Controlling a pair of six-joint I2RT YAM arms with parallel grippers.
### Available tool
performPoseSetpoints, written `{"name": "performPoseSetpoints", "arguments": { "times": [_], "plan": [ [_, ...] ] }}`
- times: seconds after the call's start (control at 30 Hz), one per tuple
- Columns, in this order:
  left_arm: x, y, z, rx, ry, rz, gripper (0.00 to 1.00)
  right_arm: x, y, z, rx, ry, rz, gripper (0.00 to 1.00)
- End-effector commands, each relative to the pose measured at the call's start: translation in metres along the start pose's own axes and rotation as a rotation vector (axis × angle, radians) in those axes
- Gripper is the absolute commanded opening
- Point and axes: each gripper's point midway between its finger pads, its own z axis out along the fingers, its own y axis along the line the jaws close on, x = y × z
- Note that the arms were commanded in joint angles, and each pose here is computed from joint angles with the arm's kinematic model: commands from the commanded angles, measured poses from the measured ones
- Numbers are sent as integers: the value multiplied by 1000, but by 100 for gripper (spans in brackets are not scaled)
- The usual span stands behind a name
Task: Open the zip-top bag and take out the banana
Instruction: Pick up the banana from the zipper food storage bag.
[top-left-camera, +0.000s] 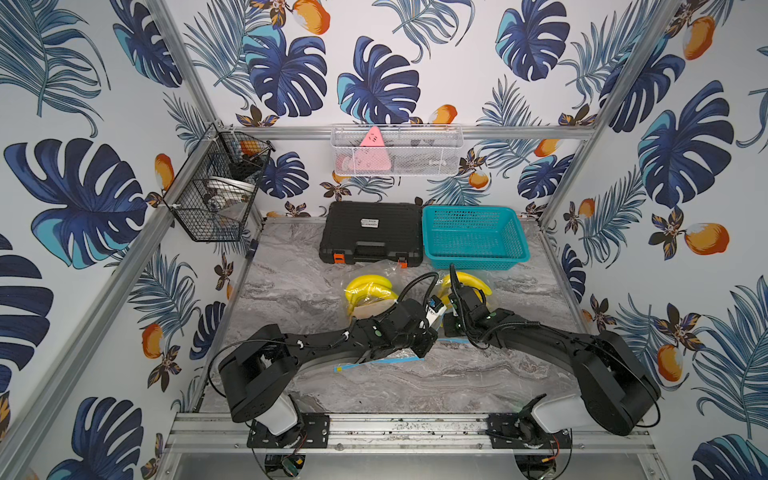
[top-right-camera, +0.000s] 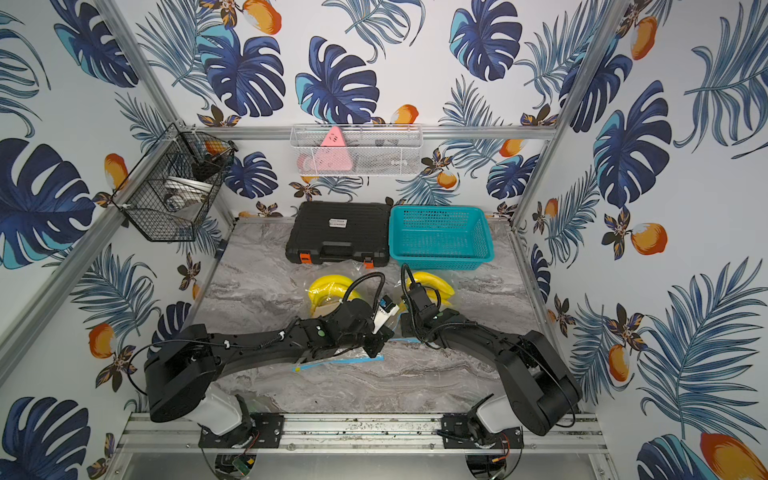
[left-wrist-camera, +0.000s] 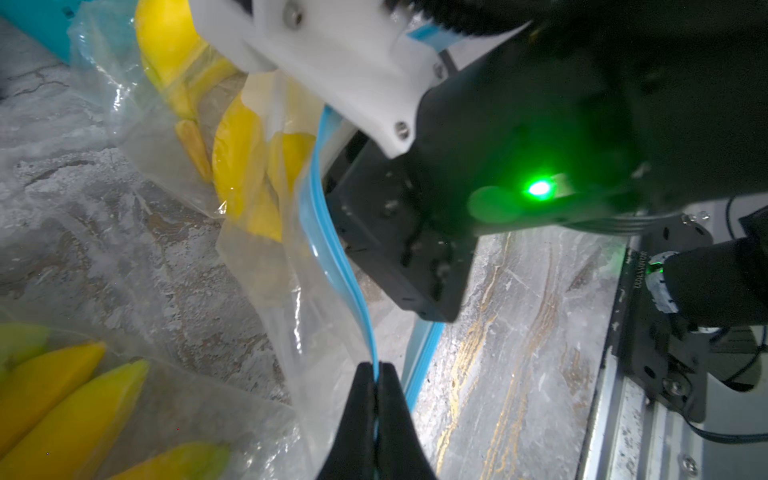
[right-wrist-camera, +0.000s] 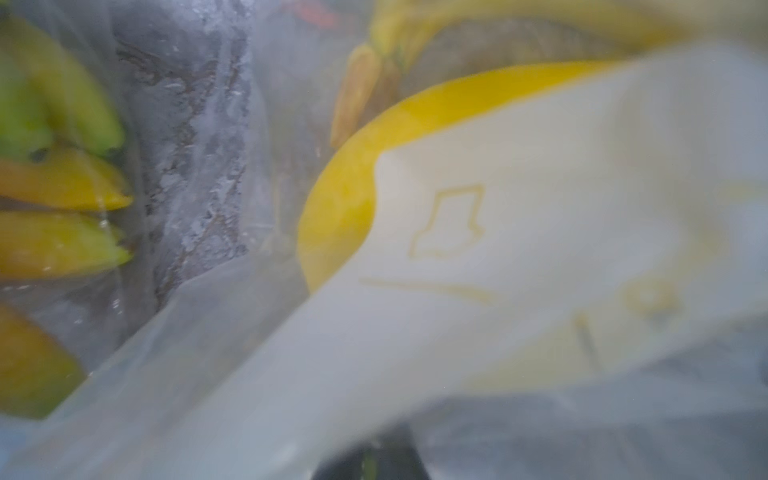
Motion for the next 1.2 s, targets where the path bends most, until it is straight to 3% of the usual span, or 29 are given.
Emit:
{"name": "performPoseSetpoints", "arguments": {
  "times": [0.0,0.17,0.43,0.63,0.97,1.17],
  "plan": [
    [4,9,5,-45,18,15,0,12,9,-2,-73,47,-8,0],
    [4,13,7,-71,23,19,0,20,19,-4,-106,146,-7,0],
    [7,23,13,-125,42,56,0,5,32,-64,-238,96,-29,0],
    [-6,35,14,-197,25,56,0,37,47,-79,-355,251,-43,0],
    [-27,70,12,-249,35,8,0,24,62,-131,-513,99,-64,0],
    [-37,70,15,-221,37,-16,0,23,96,-169,-771,65,-109,0]
  ]
}}
